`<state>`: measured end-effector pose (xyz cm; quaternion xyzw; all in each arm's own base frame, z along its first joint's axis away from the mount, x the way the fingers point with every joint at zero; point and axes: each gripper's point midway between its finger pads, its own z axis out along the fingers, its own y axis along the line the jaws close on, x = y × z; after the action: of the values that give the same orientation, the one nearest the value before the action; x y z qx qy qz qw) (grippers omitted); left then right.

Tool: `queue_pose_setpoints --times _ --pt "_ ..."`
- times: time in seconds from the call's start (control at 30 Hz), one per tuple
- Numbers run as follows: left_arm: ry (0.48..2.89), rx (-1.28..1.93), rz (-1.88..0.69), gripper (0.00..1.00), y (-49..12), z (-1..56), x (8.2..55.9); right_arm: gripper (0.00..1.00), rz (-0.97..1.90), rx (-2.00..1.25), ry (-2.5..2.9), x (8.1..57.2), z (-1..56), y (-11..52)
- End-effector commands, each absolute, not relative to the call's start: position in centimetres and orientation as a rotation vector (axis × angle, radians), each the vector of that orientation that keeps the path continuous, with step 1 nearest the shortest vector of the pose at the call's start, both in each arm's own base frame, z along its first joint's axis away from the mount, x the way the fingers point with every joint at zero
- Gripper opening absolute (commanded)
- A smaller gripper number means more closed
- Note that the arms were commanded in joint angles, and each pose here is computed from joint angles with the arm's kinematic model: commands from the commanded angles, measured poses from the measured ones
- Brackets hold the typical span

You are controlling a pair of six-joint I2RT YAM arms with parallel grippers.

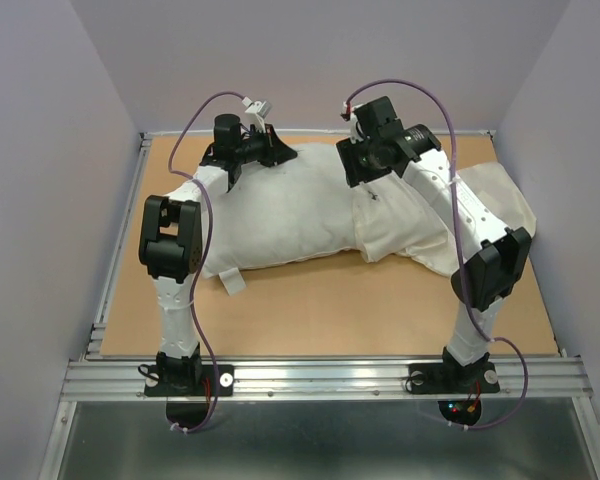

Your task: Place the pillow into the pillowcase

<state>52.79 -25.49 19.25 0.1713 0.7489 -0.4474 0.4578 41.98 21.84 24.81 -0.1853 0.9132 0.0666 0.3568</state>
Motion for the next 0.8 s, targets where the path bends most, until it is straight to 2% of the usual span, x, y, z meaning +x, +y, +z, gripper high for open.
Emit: queue_pose_setpoints --times 0.0,0.17,0.4,0.47,0.5,0.57,0.6,0.63,0.77 --pt "1.699 0.501 -1.107 0.0 -26.5 24.1 52.4 0.56 0.069 -0.51 2.408 40.9 22.8 20.0" --pt "1.707 0.499 -1.105 0.0 -26.5 23.7 52.3 0.52 0.118 -0.531 2.421 42.8 21.2 21.7" --pt "1.697 0.514 -1.09 0.0 -26.3 24.1 51.9 0.5 -0.006 -0.497 2.468 44.2 18.4 20.2" --pt "1.689 0.52 -1.085 0.0 -26.3 24.2 51.8 0.44 -0.015 -0.496 2.468 44.2 18.4 20.1" --pt "1.692 0.518 -1.086 0.0 -26.3 24.2 51.8 0.36 0.009 -0.499 2.463 44.2 18.7 20.4" --pt "1.695 0.516 -1.088 0.0 -26.3 23.9 51.9 0.27 0.064 -0.498 2.452 44.3 19.3 21.2" --pt "1.697 0.515 -1.094 0.0 -26.3 23.9 51.9 0.15 0.144 -0.508 2.432 44.3 20.4 22.3" --pt "1.695 0.515 -1.096 0.0 -26.4 23.9 52.0 0.1 0.19 -0.51 2.424 44.2 20.9 23.0" --pt "1.693 0.511 -1.102 0.0 -26.4 24.0 52.0 0.01 0.429 -0.555 2.38 43.6 23.1 26.4"
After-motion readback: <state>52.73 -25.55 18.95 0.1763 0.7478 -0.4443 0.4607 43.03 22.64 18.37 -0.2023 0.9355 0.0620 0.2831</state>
